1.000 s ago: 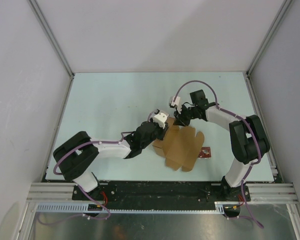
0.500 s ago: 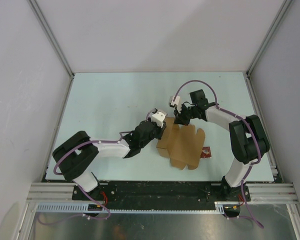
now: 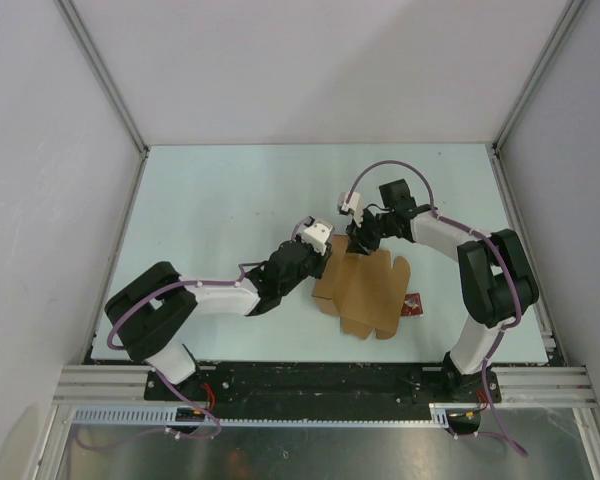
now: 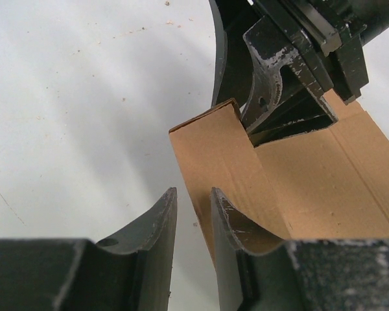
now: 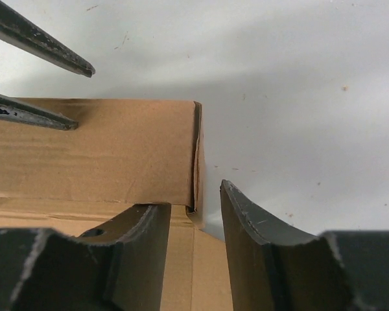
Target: Fold the paper box
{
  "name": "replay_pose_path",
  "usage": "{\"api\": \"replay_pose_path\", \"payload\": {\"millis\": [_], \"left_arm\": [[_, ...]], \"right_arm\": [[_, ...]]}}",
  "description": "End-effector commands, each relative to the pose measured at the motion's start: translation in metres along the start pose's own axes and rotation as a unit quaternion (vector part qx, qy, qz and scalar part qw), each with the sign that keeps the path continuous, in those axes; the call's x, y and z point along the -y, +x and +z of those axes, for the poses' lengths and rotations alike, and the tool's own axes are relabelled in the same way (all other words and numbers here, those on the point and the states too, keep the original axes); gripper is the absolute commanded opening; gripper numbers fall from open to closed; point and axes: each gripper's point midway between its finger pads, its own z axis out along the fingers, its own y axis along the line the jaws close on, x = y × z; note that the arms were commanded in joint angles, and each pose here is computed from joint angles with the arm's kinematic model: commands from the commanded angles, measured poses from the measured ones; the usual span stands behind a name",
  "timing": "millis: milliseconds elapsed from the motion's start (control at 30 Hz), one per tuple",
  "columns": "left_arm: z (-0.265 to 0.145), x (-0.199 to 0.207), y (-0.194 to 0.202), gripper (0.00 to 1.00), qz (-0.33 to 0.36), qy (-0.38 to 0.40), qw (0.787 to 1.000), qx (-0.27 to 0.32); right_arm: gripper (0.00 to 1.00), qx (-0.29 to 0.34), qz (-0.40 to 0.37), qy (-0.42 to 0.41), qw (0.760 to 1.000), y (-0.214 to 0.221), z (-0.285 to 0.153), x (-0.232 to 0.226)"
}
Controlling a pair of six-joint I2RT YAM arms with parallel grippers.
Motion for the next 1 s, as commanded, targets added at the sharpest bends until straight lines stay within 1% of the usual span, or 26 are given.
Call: {"api": "replay_pose_path", "payload": {"millis": [0,100,200,233,333,367,400,433,500,533,600,633,700,733,800,833,967], "left_arm": [[0.001,0.000,-0.014,0.33,-0.001,0.002,1.000,0.014],[0.001,-0.001,-0.013,0.32,-0.002,0.001,1.000,0.012],[0.001,0.000,-0.014,0.32,-0.003,0.002,1.000,0.014],[0.000,0.000,-0.014,0.32,-0.003,0.002,1.000,0.013],[-0.001,-0.001,-0.015,0.32,-0.004,0.001,1.000,0.015],[-0.001,-0.001,-0.015,0.32,-0.003,0.000,1.000,0.015],[-0.002,-0.001,-0.015,0.32,-0.003,0.000,1.000,0.015],[-0.003,-0.002,-0.017,0.32,-0.003,0.000,1.000,0.017],[-0.004,-0.002,-0.017,0.32,-0.002,-0.001,1.000,0.017],[-0.004,-0.002,-0.017,0.32,-0.001,-0.001,1.000,0.017],[-0.004,-0.003,-0.020,0.32,0.001,-0.003,1.000,0.019],[-0.005,-0.003,-0.021,0.32,0.001,-0.003,1.000,0.019],[-0.004,-0.003,-0.025,0.33,0.004,-0.003,1.000,0.022],[-0.004,-0.003,-0.026,0.33,0.005,-0.004,1.000,0.022],[-0.003,-0.004,-0.028,0.33,0.008,-0.006,1.000,0.021],[-0.002,-0.003,-0.031,0.33,0.008,-0.005,1.000,0.022],[0.002,0.000,-0.043,0.33,0.013,0.001,0.999,0.029]], "right_arm": [[0.41,0.014,-0.001,0.001,1.000,-0.012,0.000,0.007],[0.41,0.018,0.002,0.002,1.000,-0.014,0.001,0.007],[0.28,0.015,0.004,0.009,1.000,-0.013,0.003,0.009],[0.17,0.015,0.006,0.009,1.000,-0.013,0.003,0.010],[0.05,0.016,0.006,0.009,1.000,-0.014,0.004,0.009],[0.05,0.015,0.007,0.009,1.000,-0.014,0.004,0.009],[0.08,0.016,0.007,0.007,1.000,-0.014,0.004,0.008],[0.18,0.016,0.007,0.006,1.000,-0.014,0.004,0.007],[0.33,0.014,0.010,0.006,1.000,-0.014,0.003,0.006],[0.45,0.013,0.009,0.008,1.000,-0.013,0.001,0.007],[0.49,0.013,0.013,0.014,1.000,-0.013,-0.006,0.010],[0.53,0.015,0.015,0.014,1.000,-0.013,-0.009,0.011],[0.56,0.023,0.020,0.015,0.999,-0.016,-0.019,0.013],[0.60,0.025,0.022,0.021,0.999,-0.015,-0.025,0.017],[0.63,0.023,0.020,0.022,0.999,-0.014,-0.033,0.016],[0.66,0.021,0.022,0.025,0.999,-0.012,-0.037,0.018],[0.70,0.016,0.026,0.024,0.999,-0.006,-0.054,0.017]]}}
